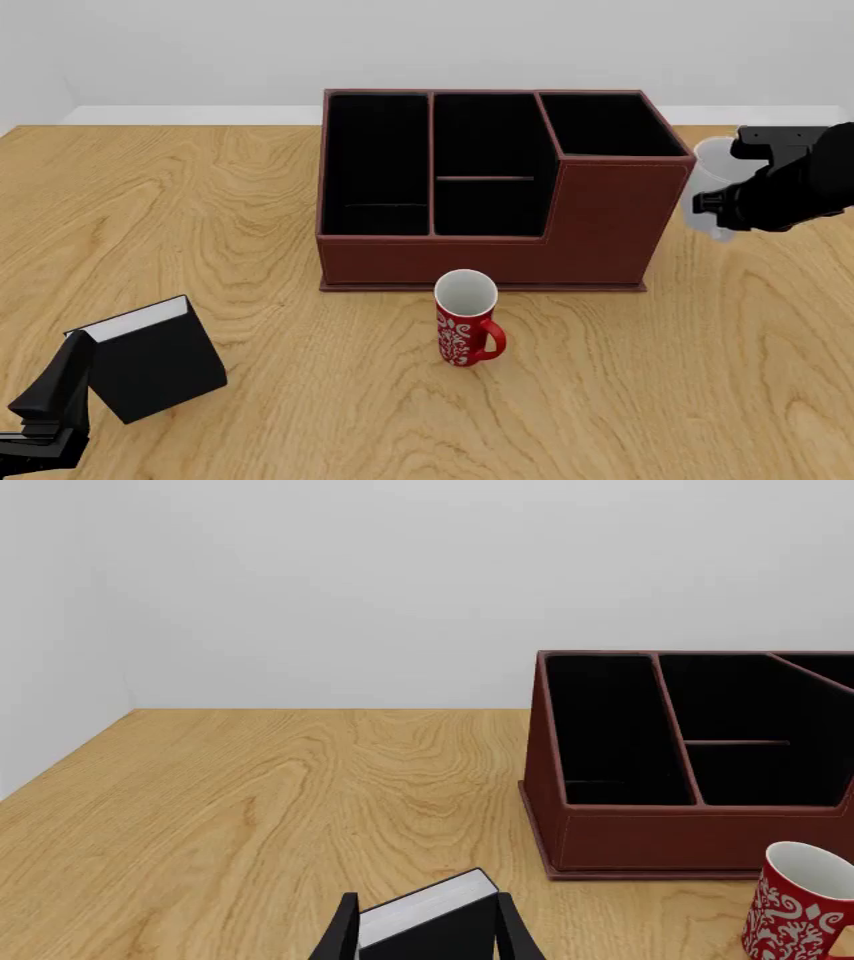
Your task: Pick up the white mug and place it to the right of the caddy.
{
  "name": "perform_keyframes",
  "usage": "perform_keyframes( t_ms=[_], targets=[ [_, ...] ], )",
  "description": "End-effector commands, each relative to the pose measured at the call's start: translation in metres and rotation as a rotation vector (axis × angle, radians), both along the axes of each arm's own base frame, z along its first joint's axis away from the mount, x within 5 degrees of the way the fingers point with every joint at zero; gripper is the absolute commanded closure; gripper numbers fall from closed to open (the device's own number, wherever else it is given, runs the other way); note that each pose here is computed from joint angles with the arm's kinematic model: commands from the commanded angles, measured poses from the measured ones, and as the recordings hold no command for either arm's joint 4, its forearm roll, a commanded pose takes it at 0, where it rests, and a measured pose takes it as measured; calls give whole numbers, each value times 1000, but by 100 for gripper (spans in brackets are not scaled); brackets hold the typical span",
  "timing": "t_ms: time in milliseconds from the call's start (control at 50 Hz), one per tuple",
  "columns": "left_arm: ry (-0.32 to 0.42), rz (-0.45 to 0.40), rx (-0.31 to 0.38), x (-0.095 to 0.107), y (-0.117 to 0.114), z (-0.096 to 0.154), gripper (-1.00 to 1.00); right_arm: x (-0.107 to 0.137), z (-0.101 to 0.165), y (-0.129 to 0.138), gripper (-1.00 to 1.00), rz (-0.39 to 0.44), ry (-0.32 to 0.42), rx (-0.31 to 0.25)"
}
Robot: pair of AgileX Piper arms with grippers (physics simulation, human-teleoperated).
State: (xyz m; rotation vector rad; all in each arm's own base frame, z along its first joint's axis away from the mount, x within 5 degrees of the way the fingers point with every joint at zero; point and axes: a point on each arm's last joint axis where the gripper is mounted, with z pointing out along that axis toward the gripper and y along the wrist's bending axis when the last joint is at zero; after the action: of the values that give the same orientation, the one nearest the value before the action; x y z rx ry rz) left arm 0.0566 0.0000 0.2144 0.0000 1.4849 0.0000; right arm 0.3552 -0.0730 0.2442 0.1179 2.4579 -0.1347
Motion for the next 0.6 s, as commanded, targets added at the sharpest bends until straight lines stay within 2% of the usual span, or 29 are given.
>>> perform_keyframes(
  t_ms=[20, 600],
  targets=[
    [0, 0, 0, 0, 0, 0, -100, 1, -11, 1, 100, -6, 7, 9],
    [0, 0, 0, 0, 0, 0, -100, 2, -36, 2, 100, -14, 36, 23]
  ],
)
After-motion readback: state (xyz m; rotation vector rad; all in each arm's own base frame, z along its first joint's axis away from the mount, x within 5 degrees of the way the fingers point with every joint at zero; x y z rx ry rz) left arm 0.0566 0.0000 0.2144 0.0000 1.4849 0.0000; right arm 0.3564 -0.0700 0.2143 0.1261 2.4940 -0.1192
